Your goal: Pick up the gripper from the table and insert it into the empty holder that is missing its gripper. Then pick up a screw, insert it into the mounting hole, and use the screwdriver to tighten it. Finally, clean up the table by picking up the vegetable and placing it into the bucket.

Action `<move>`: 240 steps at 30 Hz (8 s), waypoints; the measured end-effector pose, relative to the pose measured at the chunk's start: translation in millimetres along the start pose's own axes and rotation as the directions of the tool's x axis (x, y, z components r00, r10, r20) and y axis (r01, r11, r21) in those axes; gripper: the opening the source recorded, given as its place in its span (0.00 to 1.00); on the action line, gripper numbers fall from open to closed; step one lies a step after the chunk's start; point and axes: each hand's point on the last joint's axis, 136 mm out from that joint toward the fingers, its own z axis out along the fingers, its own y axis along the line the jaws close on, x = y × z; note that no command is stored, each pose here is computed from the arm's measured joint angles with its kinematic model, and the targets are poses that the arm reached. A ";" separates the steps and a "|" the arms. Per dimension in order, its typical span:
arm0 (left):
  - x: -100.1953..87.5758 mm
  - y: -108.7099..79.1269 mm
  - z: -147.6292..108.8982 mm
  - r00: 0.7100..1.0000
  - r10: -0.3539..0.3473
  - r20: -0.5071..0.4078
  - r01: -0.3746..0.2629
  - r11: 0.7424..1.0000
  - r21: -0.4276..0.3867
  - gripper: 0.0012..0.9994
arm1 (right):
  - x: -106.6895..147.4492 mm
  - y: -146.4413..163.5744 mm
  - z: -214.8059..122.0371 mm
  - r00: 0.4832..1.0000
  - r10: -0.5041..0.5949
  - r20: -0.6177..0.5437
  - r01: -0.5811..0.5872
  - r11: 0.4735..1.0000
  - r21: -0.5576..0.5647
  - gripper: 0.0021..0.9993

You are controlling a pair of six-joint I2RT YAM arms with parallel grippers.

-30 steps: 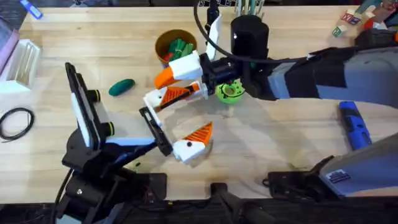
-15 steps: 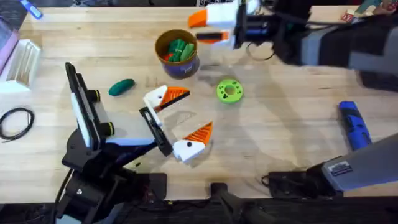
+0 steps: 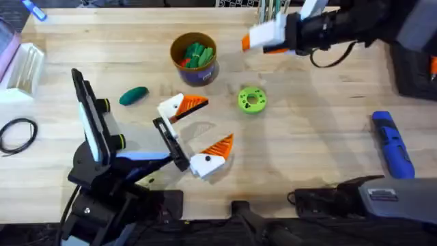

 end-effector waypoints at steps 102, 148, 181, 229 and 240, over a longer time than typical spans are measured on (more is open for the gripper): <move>0.0 -0.1 0.0 1.000 0.001 0.000 -0.001 1.000 0.000 0.99 | 87.7 232.3 22.5 0.524 -0.774 -0.357 0.770 0.609 -0.190 0.00; 0.4 -0.2 0.0 1.000 -0.015 -0.001 0.015 1.000 0.001 0.99 | 95.9 229.5 61.0 0.468 -0.795 -0.386 0.800 0.567 -0.198 0.00; 1.2 -6.7 0.1 1.000 -0.022 -0.006 0.022 0.999 0.038 0.99 | 99.4 219.5 63.4 0.449 -0.783 -0.430 0.809 0.560 -0.175 0.00; 0.9 -5.2 0.2 1.000 -0.005 -0.004 0.005 1.000 0.029 0.99 | 24.6 170.0 -33.1 0.735 -0.596 -0.323 0.621 0.783 -0.030 0.90; 0.9 -5.2 0.2 1.000 -0.004 -0.004 0.004 1.000 0.029 0.99 | 27.6 145.3 -96.0 0.869 -0.437 -0.233 0.410 0.899 -0.155 0.91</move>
